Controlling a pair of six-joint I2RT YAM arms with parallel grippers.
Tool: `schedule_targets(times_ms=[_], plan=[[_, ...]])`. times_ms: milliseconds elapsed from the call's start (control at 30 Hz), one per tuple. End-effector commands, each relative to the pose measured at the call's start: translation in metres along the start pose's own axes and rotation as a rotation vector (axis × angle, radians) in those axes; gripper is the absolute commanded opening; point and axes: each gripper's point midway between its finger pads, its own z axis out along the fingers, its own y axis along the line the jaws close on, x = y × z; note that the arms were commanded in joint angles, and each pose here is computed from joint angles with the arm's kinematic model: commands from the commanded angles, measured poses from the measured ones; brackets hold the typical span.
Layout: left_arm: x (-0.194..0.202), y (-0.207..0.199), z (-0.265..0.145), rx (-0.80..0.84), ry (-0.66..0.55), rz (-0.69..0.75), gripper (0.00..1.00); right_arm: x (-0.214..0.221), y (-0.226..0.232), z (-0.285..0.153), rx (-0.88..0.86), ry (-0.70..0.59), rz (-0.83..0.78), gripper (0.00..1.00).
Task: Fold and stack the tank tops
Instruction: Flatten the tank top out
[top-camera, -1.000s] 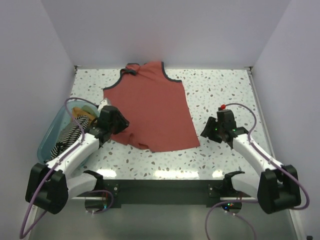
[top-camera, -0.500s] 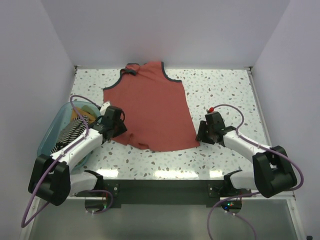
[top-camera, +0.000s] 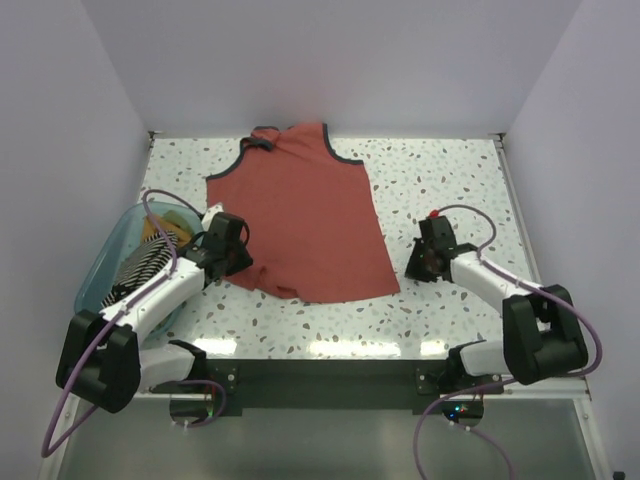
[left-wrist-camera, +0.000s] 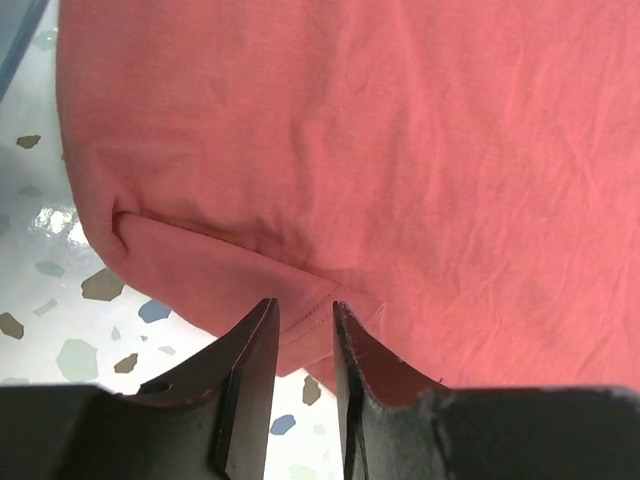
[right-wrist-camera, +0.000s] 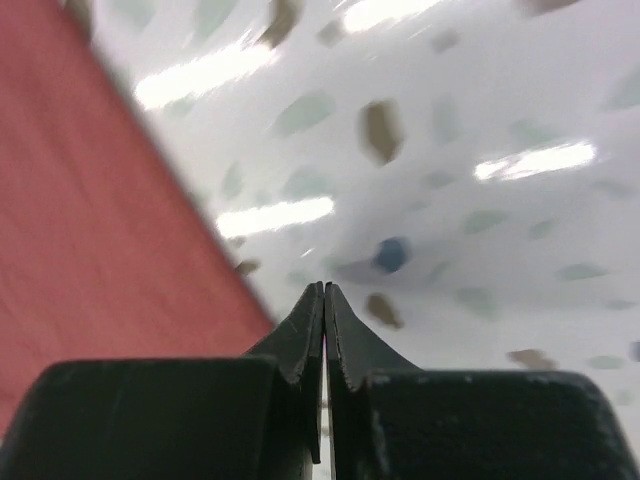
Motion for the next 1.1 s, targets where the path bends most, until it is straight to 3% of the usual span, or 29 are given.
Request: schedule_targets(times_ms=[0, 67, 167, 267, 367, 567, 767, 1067], plan=[[-0.008, -0.016, -0.009, 0.075, -0.011, 0.038, 0.32, -0.045, -0.033, -0.014, 0.047, -0.068, 0.137, 0.00], [-0.005, -0.020, -0.009, 0.099, 0.000, 0.055, 0.29, -0.065, -0.052, -0.024, 0.088, -0.104, 0.180, 0.00], [0.006, -0.019, -0.010, 0.106, 0.033, 0.061, 0.29, -0.073, -0.039, -0.029, 0.012, -0.093, 0.163, 0.00], [0.019, -0.003, -0.016, 0.020, 0.054, 0.030, 0.31, -0.054, -0.020, -0.028, -0.071, -0.040, 0.122, 0.06], [0.034, 0.016, -0.024, -0.082, 0.069, -0.063, 0.38, -0.025, -0.006, -0.029, -0.078, -0.011, 0.047, 0.17], [0.052, 0.024, -0.023, -0.087, 0.058, -0.262, 0.36, 0.009, -0.003, -0.026, -0.089, 0.014, 0.031, 0.19], [0.073, 0.032, -0.001, -0.145, 0.110, -0.273, 0.31, 0.013, 0.003, -0.020, -0.124, 0.058, -0.008, 0.22], [0.075, 0.038, 0.010, -0.189, 0.111, -0.184, 0.38, 0.023, 0.009, -0.016, -0.146, 0.068, -0.005, 0.27]])
